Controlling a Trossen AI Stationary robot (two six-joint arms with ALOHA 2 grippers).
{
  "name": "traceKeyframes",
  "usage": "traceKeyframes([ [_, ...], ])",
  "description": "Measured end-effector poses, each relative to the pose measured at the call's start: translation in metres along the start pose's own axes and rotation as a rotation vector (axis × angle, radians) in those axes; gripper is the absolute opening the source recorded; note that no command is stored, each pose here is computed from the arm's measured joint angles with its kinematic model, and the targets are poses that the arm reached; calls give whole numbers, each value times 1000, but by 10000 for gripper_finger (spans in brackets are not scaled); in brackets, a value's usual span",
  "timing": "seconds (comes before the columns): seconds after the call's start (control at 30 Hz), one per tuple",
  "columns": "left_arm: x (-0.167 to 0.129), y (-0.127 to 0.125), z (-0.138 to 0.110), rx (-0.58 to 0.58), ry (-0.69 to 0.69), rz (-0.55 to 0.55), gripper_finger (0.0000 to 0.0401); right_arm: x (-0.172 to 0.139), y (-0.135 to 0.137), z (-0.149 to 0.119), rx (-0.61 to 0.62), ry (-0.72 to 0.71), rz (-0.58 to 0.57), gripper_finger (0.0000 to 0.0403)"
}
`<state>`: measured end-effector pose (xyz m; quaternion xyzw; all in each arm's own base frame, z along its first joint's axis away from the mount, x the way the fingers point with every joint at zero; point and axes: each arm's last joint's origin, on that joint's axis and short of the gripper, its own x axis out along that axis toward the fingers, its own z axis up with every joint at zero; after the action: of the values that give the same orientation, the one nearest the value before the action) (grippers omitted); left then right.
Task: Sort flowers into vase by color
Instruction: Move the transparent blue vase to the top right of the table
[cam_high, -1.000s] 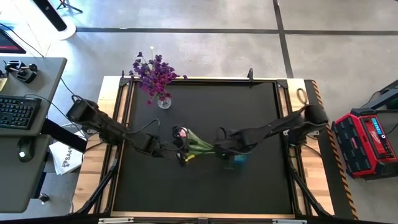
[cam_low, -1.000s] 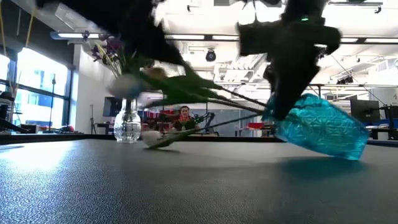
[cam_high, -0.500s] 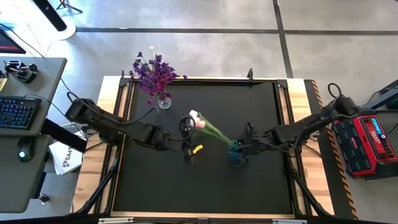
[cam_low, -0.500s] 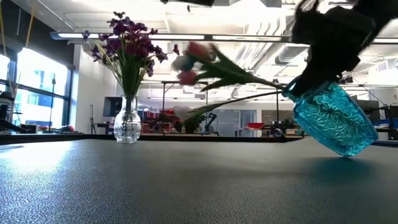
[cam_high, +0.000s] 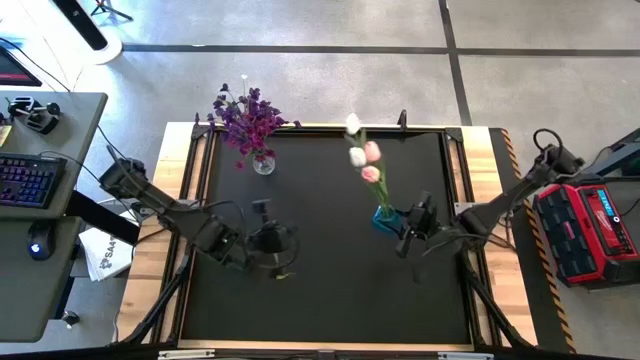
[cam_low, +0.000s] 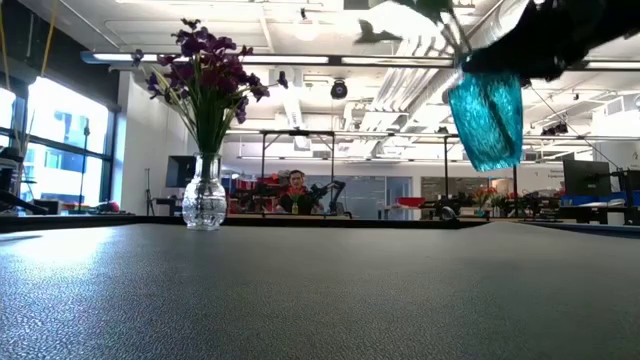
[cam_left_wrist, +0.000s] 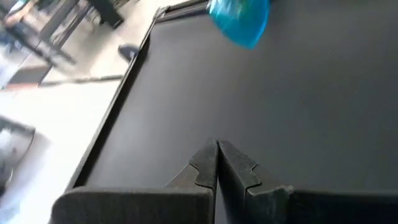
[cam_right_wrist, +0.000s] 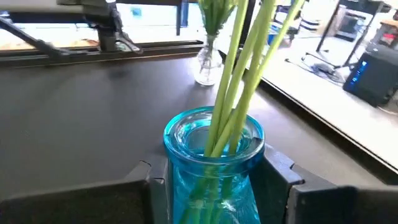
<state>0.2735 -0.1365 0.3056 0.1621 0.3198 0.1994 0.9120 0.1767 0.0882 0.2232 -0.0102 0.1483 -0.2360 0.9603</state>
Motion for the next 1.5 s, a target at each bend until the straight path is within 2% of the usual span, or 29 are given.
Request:
traceKeyframes([
  [0.17, -2, -13, -36, -79, 28, 34, 0, -4, 2, -11, -21, -40, 63, 115],
  [0.33, 6, -23, -70, -166, 62, 58, 0, -7, 2, -22, 6, -190, 151, 115],
  [0.57, 18, -26, -101, -251, 92, 98, 0, 7, -29, -36, 43, -320, -27, 115],
  [0.67, 21, -26, -106, -262, 93, 101, 0, 17, -43, -41, 47, -322, -95, 115],
  [0.87, 22, -28, -104, -270, 76, 93, 0, 34, -63, -46, 57, -315, -108, 115],
  [1.07, 22, -29, -102, -274, 66, 81, 0, 45, -81, -44, 34, -303, -221, 115],
  [1.2, 22, -29, -102, -275, 66, 80, 0, 52, -92, -45, 19, -288, -249, 115],
  [1.5, 22, -29, -102, -275, 67, 78, 0, 67, -130, -56, 126, -183, -359, 120],
])
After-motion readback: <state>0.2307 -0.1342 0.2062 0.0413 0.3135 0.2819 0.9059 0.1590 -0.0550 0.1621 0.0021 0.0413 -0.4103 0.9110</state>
